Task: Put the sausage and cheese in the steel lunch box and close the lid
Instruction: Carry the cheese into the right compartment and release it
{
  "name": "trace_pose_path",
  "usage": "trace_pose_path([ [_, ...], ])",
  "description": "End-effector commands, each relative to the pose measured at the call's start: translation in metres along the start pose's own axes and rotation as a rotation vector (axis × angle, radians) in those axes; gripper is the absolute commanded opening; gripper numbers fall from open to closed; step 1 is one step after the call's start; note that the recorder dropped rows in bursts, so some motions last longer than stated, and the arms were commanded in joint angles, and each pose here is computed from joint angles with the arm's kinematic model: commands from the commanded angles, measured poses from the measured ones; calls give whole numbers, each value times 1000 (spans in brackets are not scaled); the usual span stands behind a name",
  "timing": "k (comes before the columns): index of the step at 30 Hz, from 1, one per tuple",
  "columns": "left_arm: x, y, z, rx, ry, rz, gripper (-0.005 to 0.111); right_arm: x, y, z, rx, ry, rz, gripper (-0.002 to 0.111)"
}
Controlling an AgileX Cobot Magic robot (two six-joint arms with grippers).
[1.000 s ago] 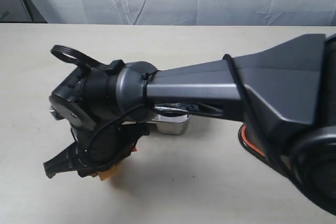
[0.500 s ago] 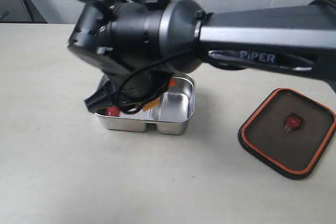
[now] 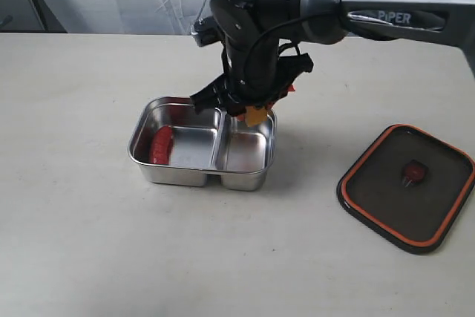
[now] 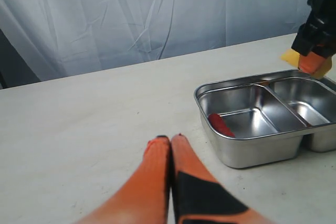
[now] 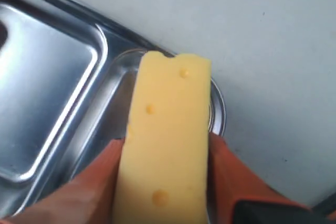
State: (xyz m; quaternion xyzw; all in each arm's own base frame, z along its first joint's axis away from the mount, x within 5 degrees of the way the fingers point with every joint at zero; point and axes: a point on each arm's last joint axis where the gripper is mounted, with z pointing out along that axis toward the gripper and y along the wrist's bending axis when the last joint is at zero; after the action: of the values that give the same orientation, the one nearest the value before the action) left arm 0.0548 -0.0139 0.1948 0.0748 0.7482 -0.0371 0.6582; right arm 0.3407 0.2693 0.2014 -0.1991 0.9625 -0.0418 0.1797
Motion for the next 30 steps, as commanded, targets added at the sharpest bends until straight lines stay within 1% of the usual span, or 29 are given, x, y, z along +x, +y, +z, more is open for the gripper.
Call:
trace_pose_path([
  [1,1,0,0,4,-3,3,0,6,-5,33,-34,108,-21,-1],
  [9,1,0,0,4,-3,3,0,9,-2,53,-34,124,-19,-1],
  [26,1,0,0,4,-3,3,0,7,-3,45,-51,119,6,-1],
  [28,1,0,0,4,-3,3,0,8,-3,45,-57,123,11,6],
  [29,1,0,0,4,-3,3,0,8,-3,45,-56,126,11,11],
  [30,1,0,0,4,-3,3,0,8,-3,45,-56,126,11,18],
])
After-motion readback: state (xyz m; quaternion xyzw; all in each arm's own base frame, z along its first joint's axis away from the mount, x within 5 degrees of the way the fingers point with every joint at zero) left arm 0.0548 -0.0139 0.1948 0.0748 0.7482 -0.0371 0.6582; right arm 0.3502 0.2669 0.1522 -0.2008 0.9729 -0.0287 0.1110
